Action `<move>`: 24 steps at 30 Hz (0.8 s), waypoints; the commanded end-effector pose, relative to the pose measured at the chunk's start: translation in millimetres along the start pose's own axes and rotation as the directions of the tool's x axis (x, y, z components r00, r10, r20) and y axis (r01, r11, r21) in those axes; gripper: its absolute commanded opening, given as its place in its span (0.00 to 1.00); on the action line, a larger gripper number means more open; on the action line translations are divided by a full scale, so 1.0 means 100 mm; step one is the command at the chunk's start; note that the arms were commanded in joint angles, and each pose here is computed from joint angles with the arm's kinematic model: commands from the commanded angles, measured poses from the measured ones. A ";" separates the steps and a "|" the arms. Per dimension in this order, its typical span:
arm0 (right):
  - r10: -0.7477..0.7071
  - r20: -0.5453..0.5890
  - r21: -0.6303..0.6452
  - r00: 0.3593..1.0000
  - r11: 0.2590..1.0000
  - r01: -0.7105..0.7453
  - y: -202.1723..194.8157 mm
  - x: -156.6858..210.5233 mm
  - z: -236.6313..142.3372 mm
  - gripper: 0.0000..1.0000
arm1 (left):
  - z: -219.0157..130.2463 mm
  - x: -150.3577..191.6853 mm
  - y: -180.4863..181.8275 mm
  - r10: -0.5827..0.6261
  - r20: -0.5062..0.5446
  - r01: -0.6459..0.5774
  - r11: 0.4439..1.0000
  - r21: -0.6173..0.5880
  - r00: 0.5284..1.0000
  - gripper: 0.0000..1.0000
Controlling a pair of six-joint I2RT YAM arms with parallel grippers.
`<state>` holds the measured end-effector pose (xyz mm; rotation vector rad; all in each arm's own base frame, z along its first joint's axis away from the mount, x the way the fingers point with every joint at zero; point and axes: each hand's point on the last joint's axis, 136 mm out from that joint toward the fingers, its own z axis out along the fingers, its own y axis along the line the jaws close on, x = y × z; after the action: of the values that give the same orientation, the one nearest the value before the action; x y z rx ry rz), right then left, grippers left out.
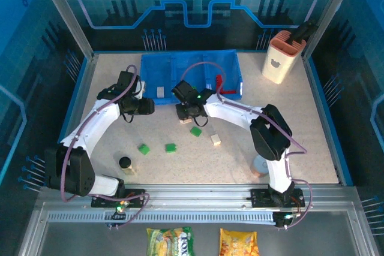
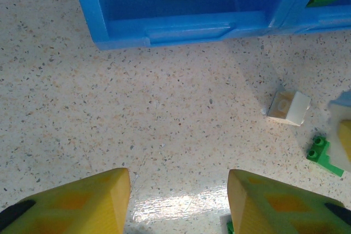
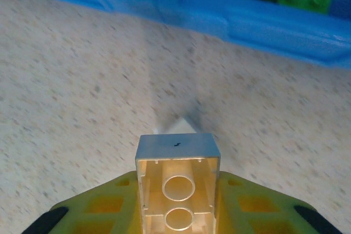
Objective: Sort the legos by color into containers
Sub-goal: Place the lego in the container.
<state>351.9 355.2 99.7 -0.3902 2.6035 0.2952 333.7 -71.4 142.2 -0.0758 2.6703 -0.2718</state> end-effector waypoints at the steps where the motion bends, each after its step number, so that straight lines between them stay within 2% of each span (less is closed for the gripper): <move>1: 0.037 0.165 -0.056 0.986 0.998 -0.028 0.26 -0.38 0.03 0.25 | -0.04 -0.01 -0.01 0.001 0.000 -0.001 1.000 0.016 1.000 0.51; 11: 0.053 0.443 -0.185 0.895 0.982 0.033 0.70 -0.97 0.05 0.24 | -0.09 -0.06 -0.01 0.000 0.031 -0.001 1.000 0.014 1.000 0.51; 22: 0.112 0.492 -0.248 0.863 0.969 0.015 0.95 -1.47 0.31 0.26 | -0.19 -0.14 0.04 -0.027 0.087 0.027 1.000 0.005 0.996 0.51; 24: 0.118 0.467 -0.243 0.876 0.970 -0.001 0.93 -1.48 0.51 0.26 | -0.20 -0.15 0.04 -0.031 0.093 0.030 0.999 0.009 0.995 0.51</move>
<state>451.8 484.9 145.0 -0.3079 2.0992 0.6286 335.3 -67.0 155.2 -0.0981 2.6224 -0.2760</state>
